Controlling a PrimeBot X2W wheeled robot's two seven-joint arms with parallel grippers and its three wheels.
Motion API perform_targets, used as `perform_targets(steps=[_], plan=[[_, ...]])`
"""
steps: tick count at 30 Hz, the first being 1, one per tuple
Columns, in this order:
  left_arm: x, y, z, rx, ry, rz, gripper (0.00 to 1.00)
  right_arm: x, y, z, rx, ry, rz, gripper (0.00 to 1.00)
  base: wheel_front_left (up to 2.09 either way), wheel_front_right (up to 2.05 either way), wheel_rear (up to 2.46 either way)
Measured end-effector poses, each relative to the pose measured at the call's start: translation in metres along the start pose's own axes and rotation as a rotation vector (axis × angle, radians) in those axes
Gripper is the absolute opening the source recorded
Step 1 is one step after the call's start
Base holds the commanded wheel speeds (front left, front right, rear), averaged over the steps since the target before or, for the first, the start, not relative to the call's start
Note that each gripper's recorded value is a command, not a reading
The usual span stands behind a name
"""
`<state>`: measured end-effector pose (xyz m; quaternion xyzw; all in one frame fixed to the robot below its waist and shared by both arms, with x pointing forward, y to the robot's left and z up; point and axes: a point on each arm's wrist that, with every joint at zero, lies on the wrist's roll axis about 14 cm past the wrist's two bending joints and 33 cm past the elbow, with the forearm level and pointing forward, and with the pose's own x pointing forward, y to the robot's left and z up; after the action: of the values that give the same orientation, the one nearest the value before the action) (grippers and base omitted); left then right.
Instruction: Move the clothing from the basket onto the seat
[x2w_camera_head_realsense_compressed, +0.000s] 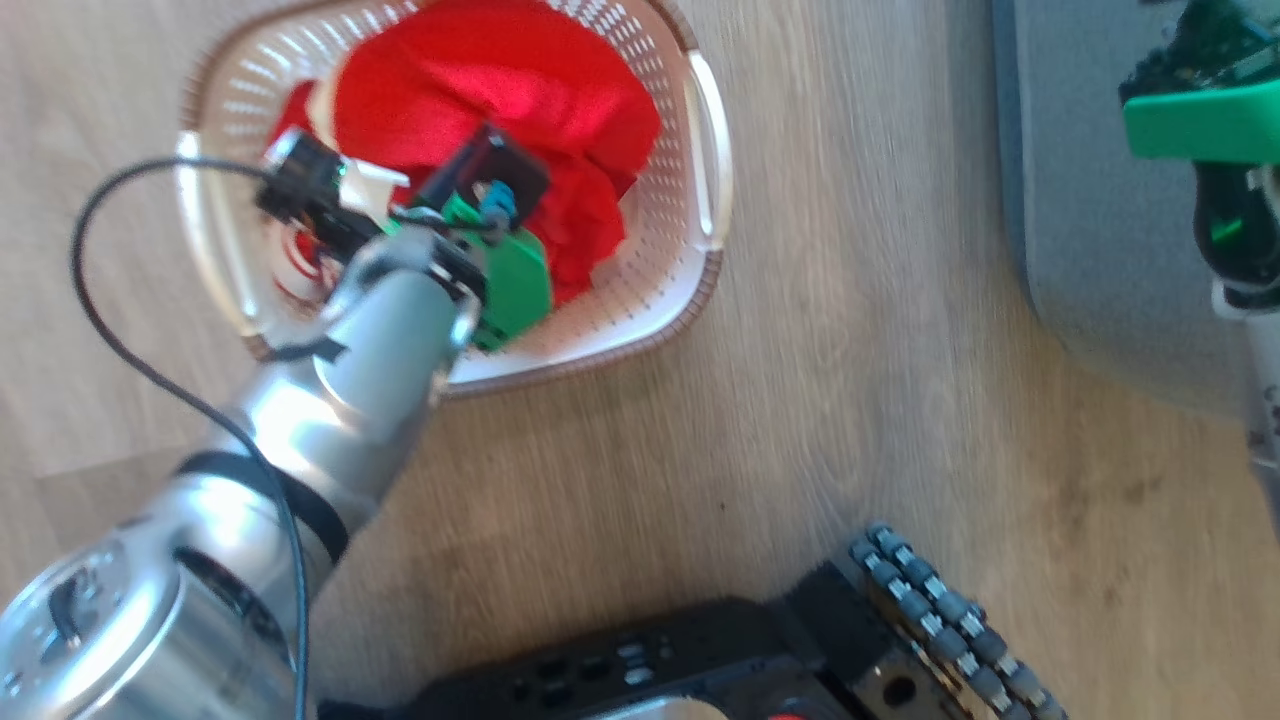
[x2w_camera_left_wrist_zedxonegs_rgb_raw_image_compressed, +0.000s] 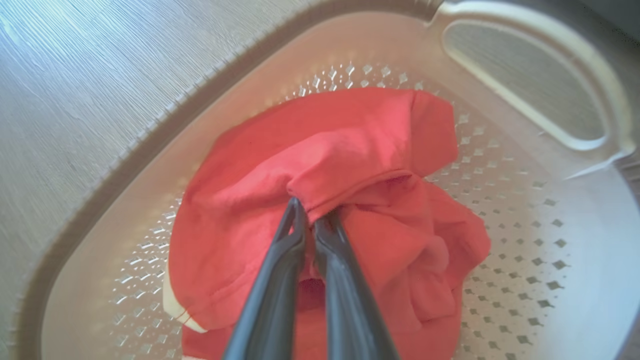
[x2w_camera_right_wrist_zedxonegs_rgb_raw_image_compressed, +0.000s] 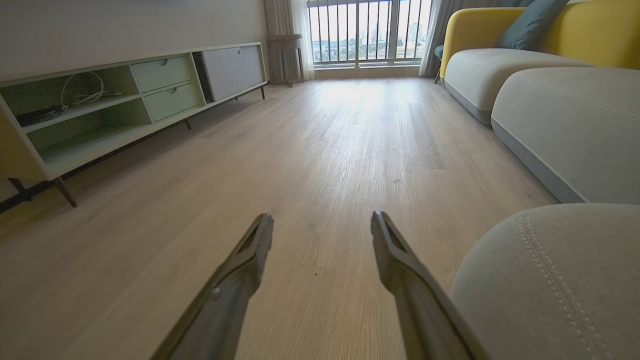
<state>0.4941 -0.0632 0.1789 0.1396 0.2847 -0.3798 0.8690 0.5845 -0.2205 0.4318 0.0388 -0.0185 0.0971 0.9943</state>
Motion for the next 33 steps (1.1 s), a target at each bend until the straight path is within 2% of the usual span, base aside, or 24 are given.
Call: perform_targets(steps=[6,13,22,33], plan=[[-0.032,-0.002,0.06,-0.08,-0.14,0.044,0.0,-0.007,0.01,0.028,0.002,-0.034,0.019,1.0,0.0,0.0,0.0],[-0.077,0.003,0.093,-0.075,-0.209,0.104,0.0,-0.023,0.031,0.053,0.009,-0.048,0.051,1.0,0.0,0.0,0.0],[-0.139,0.013,0.168,-0.045,-0.421,0.199,0.0,-0.046,0.052,0.08,-0.01,-0.061,0.083,1.0,0.0,0.0,0.0],[-0.221,0.025,0.207,-0.089,-0.596,0.312,0.0,-0.08,0.07,0.096,0.01,-0.066,0.077,1.0,0.0,0.0,0.0]])
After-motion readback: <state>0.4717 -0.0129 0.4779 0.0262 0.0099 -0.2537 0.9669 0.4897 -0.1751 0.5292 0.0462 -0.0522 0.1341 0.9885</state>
